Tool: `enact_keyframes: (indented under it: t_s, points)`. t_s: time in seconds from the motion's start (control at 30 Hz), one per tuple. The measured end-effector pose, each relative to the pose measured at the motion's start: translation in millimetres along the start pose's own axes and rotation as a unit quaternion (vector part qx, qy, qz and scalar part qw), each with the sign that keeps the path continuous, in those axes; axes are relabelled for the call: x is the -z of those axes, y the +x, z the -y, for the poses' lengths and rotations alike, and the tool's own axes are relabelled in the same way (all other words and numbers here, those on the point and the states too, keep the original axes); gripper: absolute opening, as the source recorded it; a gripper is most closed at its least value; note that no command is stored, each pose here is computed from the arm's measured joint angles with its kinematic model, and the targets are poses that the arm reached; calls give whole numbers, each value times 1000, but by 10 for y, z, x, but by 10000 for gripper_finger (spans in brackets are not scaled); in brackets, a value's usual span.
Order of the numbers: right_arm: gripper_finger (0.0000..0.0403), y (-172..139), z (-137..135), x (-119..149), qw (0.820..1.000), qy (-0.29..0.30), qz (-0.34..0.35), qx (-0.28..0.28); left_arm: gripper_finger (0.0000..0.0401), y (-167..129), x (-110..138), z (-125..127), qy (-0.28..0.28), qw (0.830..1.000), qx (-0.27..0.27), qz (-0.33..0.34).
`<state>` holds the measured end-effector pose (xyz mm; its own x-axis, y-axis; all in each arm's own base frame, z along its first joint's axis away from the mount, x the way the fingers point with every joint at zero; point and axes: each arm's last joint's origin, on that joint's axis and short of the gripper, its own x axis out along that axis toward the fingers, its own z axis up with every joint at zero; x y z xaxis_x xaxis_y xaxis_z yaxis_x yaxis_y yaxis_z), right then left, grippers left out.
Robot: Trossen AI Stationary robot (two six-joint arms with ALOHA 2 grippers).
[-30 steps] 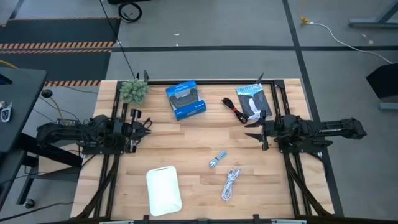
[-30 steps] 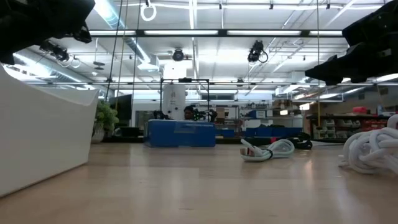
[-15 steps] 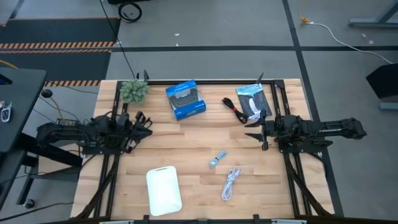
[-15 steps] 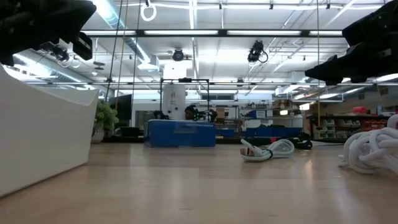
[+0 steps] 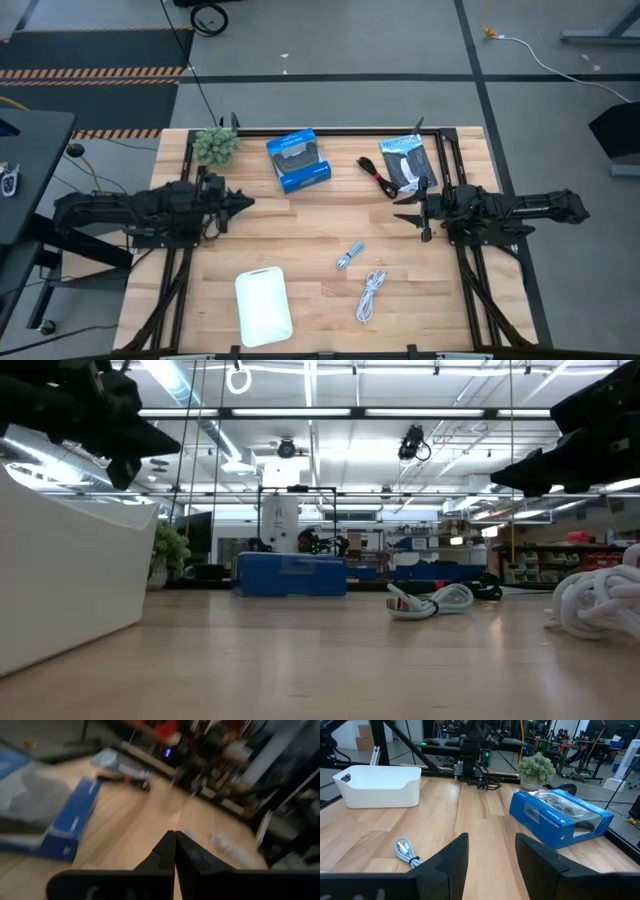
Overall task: Pick and place USB-C Cables
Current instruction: Put the black HDMI cable into the white bin
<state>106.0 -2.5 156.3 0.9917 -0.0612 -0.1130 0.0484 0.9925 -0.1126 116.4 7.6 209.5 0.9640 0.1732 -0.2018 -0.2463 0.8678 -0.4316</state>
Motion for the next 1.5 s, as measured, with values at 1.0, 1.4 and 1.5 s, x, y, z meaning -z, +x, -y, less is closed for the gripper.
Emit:
enact_keyframes:
  t_s: [1.0,1.4,1.5]
  points:
    - [169,0,0,0,1000,0,0,0,130,282,85,-11,-6,835,-311,-454]
    - [169,0,0,0,1000,0,0,0,268,416,10,-264,-34,792,-342,-504]
    - [169,0,0,0,1000,0,0,0,282,411,-33,-349,-45,793,-342,-503]
